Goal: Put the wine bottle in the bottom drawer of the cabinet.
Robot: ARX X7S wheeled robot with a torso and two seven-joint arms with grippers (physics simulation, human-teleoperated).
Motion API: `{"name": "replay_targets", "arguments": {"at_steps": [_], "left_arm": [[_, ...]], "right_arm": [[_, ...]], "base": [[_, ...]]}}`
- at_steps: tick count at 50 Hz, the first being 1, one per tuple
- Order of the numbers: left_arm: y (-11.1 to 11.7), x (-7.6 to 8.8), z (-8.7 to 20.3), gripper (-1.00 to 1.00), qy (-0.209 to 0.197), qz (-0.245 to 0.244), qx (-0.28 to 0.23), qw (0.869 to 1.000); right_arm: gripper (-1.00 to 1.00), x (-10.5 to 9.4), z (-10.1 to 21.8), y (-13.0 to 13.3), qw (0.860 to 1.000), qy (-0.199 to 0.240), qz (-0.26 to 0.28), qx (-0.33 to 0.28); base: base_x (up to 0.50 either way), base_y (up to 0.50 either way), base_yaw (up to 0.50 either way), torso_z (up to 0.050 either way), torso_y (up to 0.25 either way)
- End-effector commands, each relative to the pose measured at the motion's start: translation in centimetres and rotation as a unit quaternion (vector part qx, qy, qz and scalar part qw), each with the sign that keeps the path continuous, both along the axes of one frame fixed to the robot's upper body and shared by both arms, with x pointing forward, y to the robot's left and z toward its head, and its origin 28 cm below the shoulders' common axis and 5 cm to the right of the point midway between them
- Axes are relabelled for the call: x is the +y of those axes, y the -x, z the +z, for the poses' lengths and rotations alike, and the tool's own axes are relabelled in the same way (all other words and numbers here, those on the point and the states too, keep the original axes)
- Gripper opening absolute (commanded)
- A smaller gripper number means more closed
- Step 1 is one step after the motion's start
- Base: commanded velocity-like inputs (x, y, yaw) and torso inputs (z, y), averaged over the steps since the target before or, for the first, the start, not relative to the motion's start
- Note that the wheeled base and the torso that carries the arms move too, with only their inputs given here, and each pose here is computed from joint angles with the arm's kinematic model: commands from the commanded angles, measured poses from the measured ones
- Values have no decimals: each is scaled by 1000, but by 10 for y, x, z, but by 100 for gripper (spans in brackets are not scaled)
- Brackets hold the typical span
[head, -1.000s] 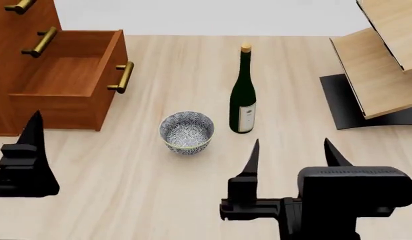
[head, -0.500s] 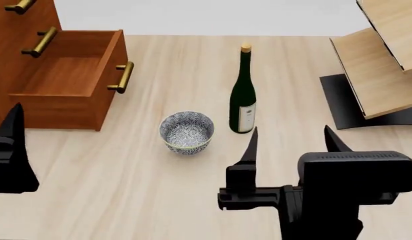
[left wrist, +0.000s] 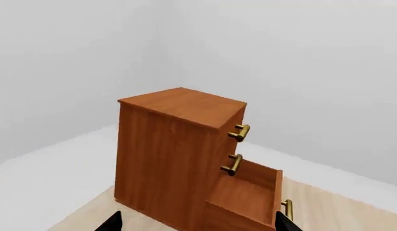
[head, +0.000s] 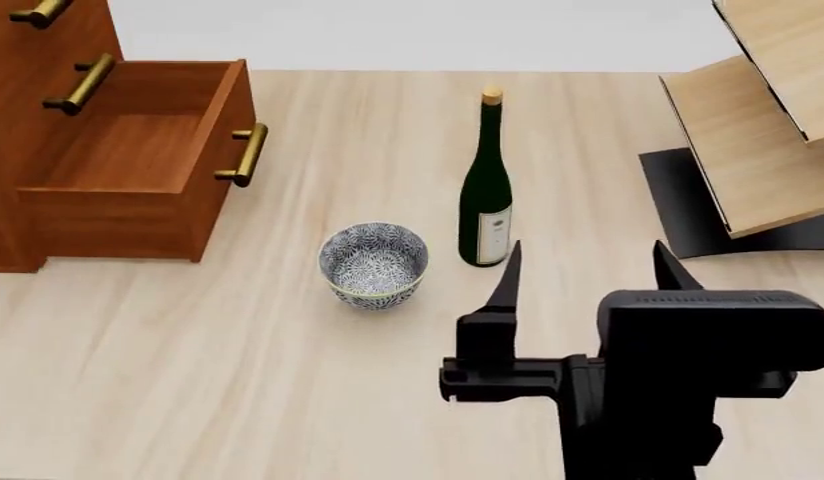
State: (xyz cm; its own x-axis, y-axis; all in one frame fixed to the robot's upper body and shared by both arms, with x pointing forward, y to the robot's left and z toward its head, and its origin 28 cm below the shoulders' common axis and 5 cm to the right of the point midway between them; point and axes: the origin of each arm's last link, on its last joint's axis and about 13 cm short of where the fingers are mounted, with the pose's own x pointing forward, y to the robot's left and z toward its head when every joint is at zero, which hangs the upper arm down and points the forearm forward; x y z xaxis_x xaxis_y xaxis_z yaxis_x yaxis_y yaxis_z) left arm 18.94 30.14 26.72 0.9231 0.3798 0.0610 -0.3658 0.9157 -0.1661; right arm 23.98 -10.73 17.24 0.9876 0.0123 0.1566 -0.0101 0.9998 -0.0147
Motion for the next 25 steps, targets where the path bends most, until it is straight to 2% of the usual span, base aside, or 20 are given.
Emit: {"name": "replay_targets", "arguments": {"at_steps": [1, 3, 4, 6, 9, 10, 12, 13, 14, 15, 17, 18, 21, 23, 25], "left_arm": [[9, 52, 14, 100, 47, 126, -49, 990], [11, 58, 15, 100, 64, 142, -50, 987], [14, 64, 16, 100, 84, 163, -62, 981], [17, 72, 16, 100, 97, 190, -76, 974], [23, 81, 19, 100, 116, 238, -102, 959], [25, 85, 19, 100, 137, 253, -116, 951], [29, 89, 22, 100, 162, 252, -135, 944], [30, 90, 23, 100, 166, 254, -144, 942], [33, 95, 23, 100, 159, 285, -170, 930], [36, 97, 25, 100, 154, 297, -176, 926], [37, 99, 25, 100, 178, 295, -191, 919], [36, 102, 23, 100, 173, 312, -180, 917], [39, 103, 24, 100, 223, 290, -209, 907], [41, 105, 25, 100, 229, 285, -229, 902], [43, 106, 24, 100, 257, 262, -255, 894]], "right_arm": [[100, -6, -1, -2, 1000, -4, -14, -3], [100, -7, -1, -3, 1000, -4, -14, -3], [100, -6, -2, -2, 1000, -2, -12, -2], [100, -6, -2, -2, 1000, -1, -8, -1], [100, -6, -2, -3, 1000, 2, -8, -2], [100, -5, -2, -3, 1000, 3, -8, -2], [100, -5, -2, -3, 1000, 4, -7, -3], [100, -5, -2, -3, 1000, 6, -8, -3], [100, -5, -2, -3, 1000, 5, -8, -3], [100, -5, -2, -2, 1000, 4, -7, -2], [100, -5, -3, -2, 1000, 6, -9, -2], [100, -5, -3, -2, 1000, 6, -10, -1], [100, -5, -2, 0, 1000, 8, -10, -2], [100, -5, -1, 1, 1000, 9, -10, -3], [100, -5, -1, 1, 1000, 13, -10, -5]], "base": [[0, 0, 0, 0, 0], [0, 0, 0, 0, 0], [0, 0, 0, 0, 0], [0, 0, 0, 0, 0], [0, 0, 0, 0, 0], [0, 0, 0, 0, 0], [0, 0, 0, 0, 0], [0, 0, 0, 0, 0], [0, 0, 0, 0, 0], [0, 0, 0, 0, 0], [0, 0, 0, 0, 0], [0, 0, 0, 0, 0], [0, 0, 0, 0, 0], [0, 0, 0, 0, 0], [0, 0, 0, 0, 0]]}}
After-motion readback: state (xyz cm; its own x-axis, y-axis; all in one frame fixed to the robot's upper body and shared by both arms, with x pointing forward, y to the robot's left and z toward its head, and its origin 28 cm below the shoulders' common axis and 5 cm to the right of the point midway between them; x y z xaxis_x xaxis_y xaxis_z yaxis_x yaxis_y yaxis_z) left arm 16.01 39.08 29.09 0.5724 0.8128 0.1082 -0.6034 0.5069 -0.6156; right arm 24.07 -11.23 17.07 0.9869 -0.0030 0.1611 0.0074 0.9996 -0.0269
